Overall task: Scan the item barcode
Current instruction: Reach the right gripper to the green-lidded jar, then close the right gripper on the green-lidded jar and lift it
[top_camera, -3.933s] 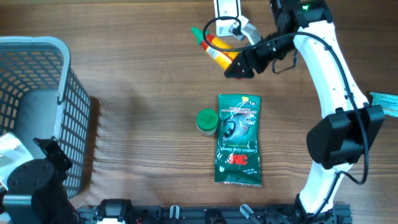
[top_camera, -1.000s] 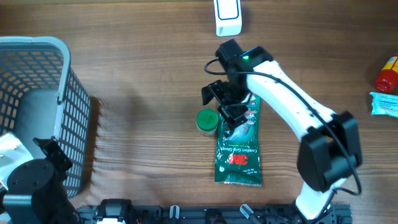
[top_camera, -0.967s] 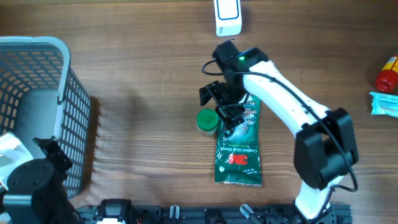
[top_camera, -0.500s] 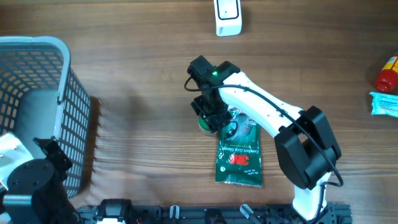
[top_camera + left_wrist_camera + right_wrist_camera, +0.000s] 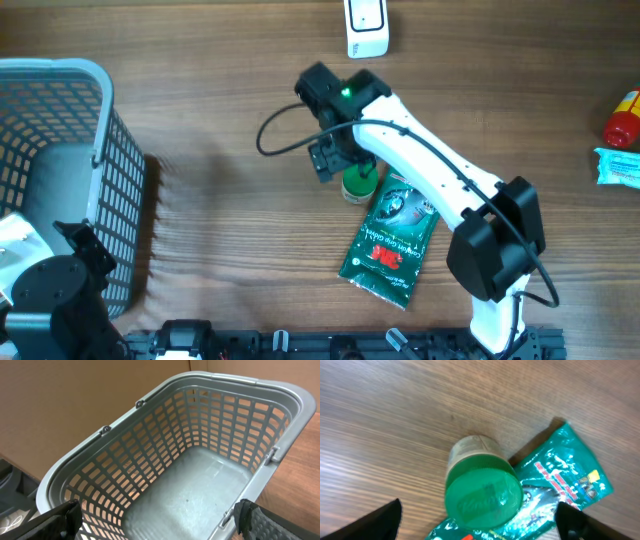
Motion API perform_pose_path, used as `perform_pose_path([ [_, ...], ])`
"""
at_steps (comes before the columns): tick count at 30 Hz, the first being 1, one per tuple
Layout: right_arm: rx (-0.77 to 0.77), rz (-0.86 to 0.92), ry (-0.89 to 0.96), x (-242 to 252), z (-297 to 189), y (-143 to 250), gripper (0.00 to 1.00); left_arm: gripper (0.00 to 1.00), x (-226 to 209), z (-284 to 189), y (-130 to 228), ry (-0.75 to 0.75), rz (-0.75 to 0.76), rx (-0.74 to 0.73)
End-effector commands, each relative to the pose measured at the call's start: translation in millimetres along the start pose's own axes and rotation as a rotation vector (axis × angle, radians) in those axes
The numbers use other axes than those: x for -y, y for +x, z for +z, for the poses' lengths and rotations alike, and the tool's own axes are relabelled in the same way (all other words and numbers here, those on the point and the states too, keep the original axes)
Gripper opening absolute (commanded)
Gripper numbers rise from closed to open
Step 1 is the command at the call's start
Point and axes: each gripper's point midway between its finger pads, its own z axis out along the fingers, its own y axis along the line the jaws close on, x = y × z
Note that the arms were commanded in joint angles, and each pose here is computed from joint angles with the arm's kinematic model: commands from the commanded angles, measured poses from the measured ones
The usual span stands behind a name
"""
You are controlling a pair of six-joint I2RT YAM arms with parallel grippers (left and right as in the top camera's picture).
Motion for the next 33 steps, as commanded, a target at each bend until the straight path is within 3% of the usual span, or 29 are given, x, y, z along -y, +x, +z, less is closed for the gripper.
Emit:
perform_pose_path([
  [1,0.08,0.269,-0.047,0.0,-37.9,-20.8,1.0,1.0,-4.2,-0.9,-2.2,-0.018,-0.004,0.007],
  [2,0.066,0.461,-0.05,4.7,-40.6,-17.9,1.0,1.0,-4.2,-0.9,-2.2,-0.019,-0.004,0.007],
  [5,-0.181,1.295,0.025,14.4,-37.1,30.7,1.0,1.0,-4.2,-0.9,-2.2,-0.019,-0.004,0.007],
  [11,-0.222,1.725,0.017,0.5,-8.1,26.0,1.0,1.0,-4.2,-0.9,-2.2,-0.019,-0.004,0.007],
  [15,-0.312,1.728,0.034,-9.8,18.4,41.8,1.0,1.0,-4.2,-0.9,-2.2,-0.019,-0.004,0.007],
  [21,-0.272,1.746,0.064,-0.8,54.7,47.5,0.99,1.0,-4.2,-0.9,-2.2,-0.019,-0.004,0.007],
  [23,-0.272,1.71,0.067,-0.2,60.0,50.7,0.82,1.0,-4.2,-0.9,-2.2,-0.018,-0.004,0.007],
  [25,-0.264,1.554,0.036,-0.6,61.0,48.6,0.71,1.0,-4.2,-0.9,-2.2,-0.018,-0.004,0.007],
  [27,-0.206,1.3,-0.017,1.3,63.1,36.9,0.71,1.0,-4.2,-0.9,-2.2,-0.019,-0.004,0.007],
  [31,-0.117,0.612,-0.103,-0.1,62.9,21.3,0.71,1.0,-4.2,-0.9,-2.2,-0.019,-0.004,0.007],
  [33,-0.093,0.424,-0.119,-0.7,59.6,16.8,0.76,1.0,-4.2,-0.9,-2.2,-0.019,-0.004,0.007],
])
